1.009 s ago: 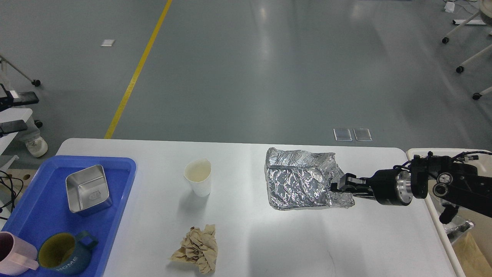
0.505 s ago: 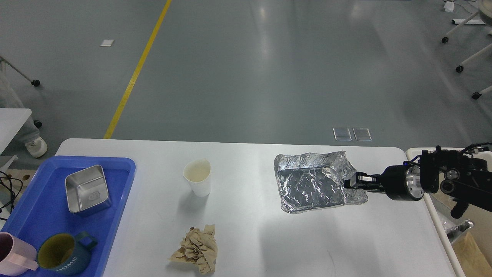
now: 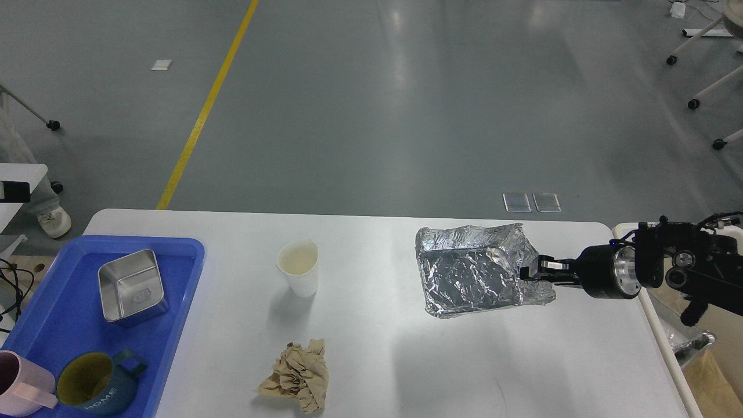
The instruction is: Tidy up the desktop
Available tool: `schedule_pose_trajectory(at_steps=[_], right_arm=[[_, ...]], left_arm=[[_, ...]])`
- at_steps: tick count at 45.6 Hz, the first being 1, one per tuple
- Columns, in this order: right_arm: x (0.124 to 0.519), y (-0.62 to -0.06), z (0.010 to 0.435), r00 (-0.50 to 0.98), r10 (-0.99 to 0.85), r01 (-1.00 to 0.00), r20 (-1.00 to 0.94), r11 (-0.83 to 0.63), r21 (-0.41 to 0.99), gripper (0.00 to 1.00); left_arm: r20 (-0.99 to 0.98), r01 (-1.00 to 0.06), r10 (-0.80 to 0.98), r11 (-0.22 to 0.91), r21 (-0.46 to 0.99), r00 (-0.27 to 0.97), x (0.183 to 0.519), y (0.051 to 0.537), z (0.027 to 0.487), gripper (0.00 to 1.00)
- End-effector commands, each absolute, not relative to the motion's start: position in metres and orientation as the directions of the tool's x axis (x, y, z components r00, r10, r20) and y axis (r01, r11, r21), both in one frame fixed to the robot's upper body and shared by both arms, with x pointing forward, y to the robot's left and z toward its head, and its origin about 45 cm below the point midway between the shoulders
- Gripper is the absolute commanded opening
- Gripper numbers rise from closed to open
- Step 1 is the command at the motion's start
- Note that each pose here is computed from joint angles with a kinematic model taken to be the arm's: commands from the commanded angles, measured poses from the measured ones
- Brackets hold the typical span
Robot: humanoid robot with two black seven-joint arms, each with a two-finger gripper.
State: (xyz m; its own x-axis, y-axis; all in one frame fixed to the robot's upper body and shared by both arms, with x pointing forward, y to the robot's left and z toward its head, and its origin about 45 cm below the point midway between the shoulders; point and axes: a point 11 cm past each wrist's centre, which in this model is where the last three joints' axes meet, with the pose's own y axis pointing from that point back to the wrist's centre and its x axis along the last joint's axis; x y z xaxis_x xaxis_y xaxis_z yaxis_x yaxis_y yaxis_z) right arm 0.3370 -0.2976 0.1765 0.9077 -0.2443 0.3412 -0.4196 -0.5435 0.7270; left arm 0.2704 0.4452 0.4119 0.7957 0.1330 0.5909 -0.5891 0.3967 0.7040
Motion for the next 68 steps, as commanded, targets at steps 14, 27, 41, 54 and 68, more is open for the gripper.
schedule_pose_trajectory(at_steps=[14,27,41,54,68], right_arm=[[0.337,-0.297,0.177,0.908,-0.250,-0.420,0.338,-0.546,0.725,0.00],[0.337,-0.299,0.179,0.904,-0.275,-0.426,0.326,-0.548,0.719,0.00],[0.338,-0.298,0.179,0.904,-0.274,-0.427,0.327,-0.552,0.716,0.00],[0.336,-0.298,0.175,0.906,-0.276,-0.422,0.320,-0.552,0.719,0.00],[0.336,-0.295,0.172,0.908,-0.276,-0.418,0.315,-0.554,0.720,0.00]], left_arm=[[0.595,-0.610,0.229,0.537,0.583,0.771,0.286,0.419,0.416,0.96],[0.657,-0.773,0.423,0.456,0.440,0.624,0.302,0.434,0.380,0.97],[0.699,-0.752,0.310,0.425,0.504,0.644,0.311,0.416,0.321,0.96],[0.677,-0.705,0.236,0.395,0.589,0.697,0.323,0.407,0.267,0.95],[0.655,-0.685,0.233,0.395,0.612,0.719,0.351,0.391,0.220,0.88]])
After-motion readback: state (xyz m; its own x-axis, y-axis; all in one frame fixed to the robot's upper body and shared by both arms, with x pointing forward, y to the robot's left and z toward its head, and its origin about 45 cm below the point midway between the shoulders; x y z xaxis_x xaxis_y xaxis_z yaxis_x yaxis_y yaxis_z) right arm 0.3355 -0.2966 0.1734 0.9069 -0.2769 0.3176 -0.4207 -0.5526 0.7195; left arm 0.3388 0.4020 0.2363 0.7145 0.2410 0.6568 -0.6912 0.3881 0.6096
